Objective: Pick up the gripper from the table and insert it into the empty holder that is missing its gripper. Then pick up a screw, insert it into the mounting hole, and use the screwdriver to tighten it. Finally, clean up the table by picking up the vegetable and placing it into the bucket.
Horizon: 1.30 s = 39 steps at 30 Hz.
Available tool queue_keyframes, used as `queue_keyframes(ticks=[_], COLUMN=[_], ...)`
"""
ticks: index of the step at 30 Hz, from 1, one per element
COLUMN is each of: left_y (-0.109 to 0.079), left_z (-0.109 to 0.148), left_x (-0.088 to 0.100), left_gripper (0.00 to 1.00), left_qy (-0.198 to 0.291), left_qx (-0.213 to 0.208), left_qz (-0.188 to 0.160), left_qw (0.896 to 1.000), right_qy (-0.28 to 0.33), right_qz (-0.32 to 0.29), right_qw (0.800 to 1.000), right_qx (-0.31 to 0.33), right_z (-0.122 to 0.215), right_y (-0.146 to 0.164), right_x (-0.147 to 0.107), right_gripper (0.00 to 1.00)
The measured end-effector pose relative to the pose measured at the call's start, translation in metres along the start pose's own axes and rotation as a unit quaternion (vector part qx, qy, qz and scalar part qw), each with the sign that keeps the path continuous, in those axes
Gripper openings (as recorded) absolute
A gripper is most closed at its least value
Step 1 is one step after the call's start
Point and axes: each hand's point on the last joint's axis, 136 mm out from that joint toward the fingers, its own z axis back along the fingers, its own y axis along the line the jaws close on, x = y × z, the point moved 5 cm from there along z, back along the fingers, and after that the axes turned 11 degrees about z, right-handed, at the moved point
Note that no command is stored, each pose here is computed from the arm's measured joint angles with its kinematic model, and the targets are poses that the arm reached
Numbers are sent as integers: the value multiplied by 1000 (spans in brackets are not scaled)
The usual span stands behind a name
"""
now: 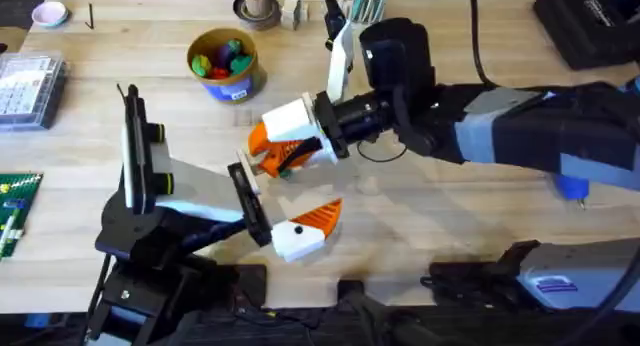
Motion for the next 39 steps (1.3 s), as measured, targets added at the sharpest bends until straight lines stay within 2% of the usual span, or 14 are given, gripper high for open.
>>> queue_keyframes(ticks=[9,16,20,39], left_y=[3,2,2,2], left_z=[0,0,0,0], left_x=[3,9,9,9], left_gripper=[993,993,993,993], left_qy=[-9,-24,-23,-23], left_qx=[15,11,11,11], left_qz=[2,-14,-12,-8], left_qw=[1000,1000,1000,1000], right_qy=[0,3,11,4], right_qz=[1,-3,-17,-10], right_qw=[1000,1000,1000,1000], right_qx=[1,-2,-11,-7], right_z=[0,0,0,7], right_y=[1,-1,-6,-7], right_x=[0,-1,-6,-1], right_gripper=[746,748,749,750])
